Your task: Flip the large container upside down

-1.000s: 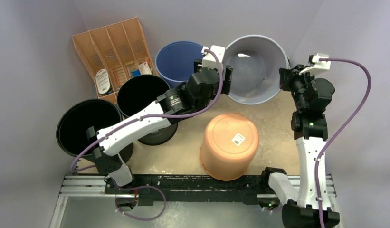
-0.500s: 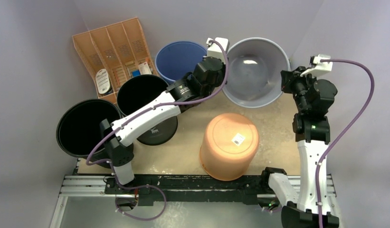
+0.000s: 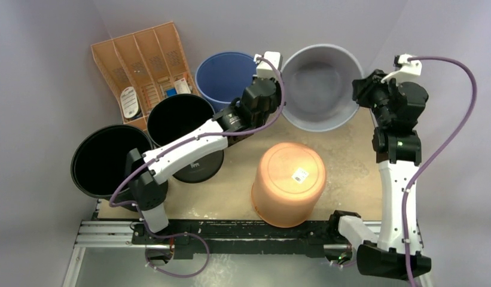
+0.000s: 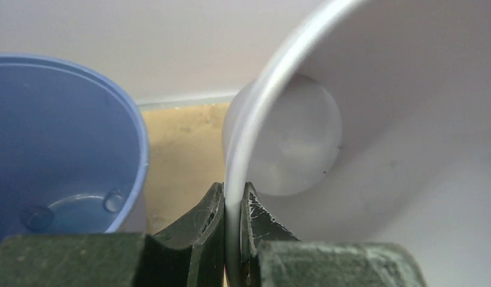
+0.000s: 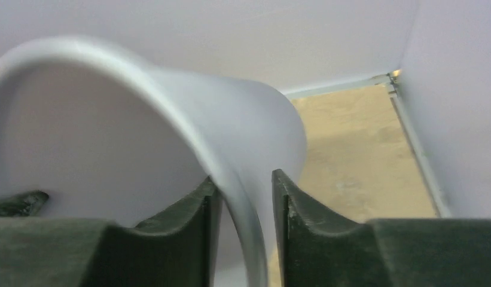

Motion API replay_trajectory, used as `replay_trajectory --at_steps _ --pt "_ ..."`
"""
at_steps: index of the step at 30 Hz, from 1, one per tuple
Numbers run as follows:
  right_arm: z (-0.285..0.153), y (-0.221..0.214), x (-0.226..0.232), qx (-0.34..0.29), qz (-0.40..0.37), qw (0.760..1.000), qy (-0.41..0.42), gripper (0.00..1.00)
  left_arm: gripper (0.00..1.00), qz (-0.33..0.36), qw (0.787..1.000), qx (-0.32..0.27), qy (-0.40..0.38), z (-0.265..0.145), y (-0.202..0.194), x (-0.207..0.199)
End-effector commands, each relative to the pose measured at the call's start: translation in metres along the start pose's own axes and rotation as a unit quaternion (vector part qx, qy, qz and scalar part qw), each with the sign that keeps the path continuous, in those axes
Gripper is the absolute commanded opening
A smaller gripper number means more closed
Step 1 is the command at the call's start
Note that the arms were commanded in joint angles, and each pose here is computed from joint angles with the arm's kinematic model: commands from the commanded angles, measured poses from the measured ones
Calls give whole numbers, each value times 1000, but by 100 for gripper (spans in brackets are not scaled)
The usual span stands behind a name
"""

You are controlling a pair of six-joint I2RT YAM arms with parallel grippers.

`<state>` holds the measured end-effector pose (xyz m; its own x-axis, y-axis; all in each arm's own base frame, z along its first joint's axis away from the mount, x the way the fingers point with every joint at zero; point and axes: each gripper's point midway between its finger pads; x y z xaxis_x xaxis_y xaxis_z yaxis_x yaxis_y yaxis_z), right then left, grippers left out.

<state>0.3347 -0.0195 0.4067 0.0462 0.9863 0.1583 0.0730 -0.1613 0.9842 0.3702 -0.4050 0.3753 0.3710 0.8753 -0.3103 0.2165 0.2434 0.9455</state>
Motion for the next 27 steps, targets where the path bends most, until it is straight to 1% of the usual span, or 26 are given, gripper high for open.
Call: replay_trajectory --at_steps 1,2,3,4,6,9,12,16,18,20,23,27 --pt "-2 42 26 -38 66 996 45 58 0 -5 992 -127 -21 -33 56 -17" --pt "0 42 29 -29 70 996 52 68 0 5 990 -138 -4 -34 57 -13" --pt "-1 43 33 -21 77 995 59 75 0 9 988 -151 15 -36 57 -8" --pt "-3 47 37 -16 82 994 68 79 0 7 985 -168 27 -39 57 -5" --pt "-10 55 42 -14 87 993 75 85 0 0 979 -201 30 -44 59 -6" --pt "-31 73 47 -33 95 992 79 90 0 21 973 -215 76 -39 47 -5" --pt "-55 89 58 -56 124 986 96 91 0 50 967 -226 102 -35 31 -13" --pt "-71 91 76 -69 202 966 144 91 0 75 964 -231 107 -27 20 -25" --pt "-66 77 86 -49 259 949 172 91 0 71 963 -237 109 -25 21 -28" --pt "-59 67 92 -32 290 937 193 91 0 68 961 -241 115 -24 22 -28" --pt "-51 52 106 10 336 912 234 91 0 67 959 -248 124 -25 25 -28" --pt "-39 32 98 43 391 899 194 91 0 49 956 -259 131 -31 34 -24"
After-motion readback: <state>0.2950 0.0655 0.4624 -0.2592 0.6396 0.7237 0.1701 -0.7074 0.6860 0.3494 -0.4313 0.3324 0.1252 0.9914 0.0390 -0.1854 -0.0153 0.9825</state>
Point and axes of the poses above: each gripper's point midway between its finger pads, its own z axis out along the fingers, its own x axis along the line the jaws close on, y = z × x, and after that the axes turned 4 degrees about -z, right-handed
